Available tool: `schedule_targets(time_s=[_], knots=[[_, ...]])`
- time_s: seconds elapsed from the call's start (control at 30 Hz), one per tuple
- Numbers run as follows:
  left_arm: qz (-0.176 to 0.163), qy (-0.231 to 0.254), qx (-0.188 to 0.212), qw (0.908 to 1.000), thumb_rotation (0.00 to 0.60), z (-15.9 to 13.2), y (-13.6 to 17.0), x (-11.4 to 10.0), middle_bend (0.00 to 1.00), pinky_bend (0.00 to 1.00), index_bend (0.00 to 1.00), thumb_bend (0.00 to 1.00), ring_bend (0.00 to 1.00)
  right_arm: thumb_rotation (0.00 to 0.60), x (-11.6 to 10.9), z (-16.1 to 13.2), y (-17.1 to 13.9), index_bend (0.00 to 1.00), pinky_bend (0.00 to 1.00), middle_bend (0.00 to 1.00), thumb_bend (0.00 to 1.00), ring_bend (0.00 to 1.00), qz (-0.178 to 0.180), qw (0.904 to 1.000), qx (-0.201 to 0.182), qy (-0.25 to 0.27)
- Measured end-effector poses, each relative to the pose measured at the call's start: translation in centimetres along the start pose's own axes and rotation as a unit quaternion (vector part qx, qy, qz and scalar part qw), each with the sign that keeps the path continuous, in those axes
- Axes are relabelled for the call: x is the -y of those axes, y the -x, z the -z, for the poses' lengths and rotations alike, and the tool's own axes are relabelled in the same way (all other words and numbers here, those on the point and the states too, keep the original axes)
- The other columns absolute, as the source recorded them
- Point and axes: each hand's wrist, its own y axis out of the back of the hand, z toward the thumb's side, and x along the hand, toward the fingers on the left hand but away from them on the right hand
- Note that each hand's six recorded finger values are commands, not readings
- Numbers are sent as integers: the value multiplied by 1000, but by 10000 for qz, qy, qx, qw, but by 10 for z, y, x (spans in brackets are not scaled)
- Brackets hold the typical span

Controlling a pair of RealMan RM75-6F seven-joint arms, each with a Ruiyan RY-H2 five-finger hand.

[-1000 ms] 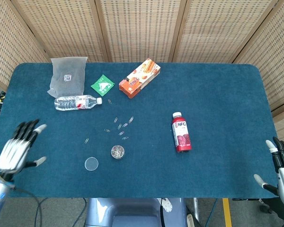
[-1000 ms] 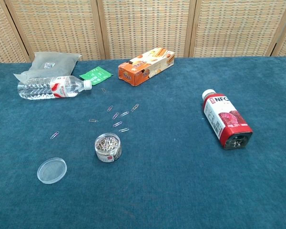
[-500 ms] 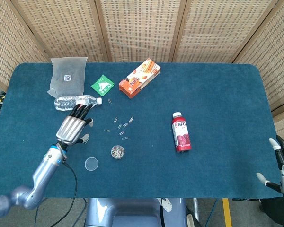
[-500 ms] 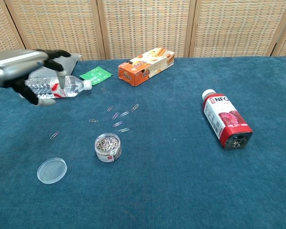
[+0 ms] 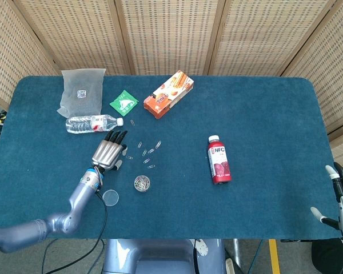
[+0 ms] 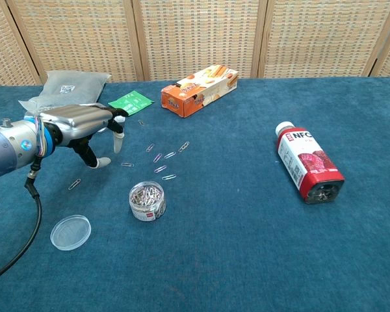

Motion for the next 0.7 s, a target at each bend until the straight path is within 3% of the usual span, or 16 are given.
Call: schedule_targets(time_s=[0.7], knots=[[172, -5, -117, 9998, 600, -11, -23, 7, 0, 0, 470, 378, 0, 600, 2, -1, 2, 0, 0, 0, 0, 0, -33, 10000, -33, 26]])
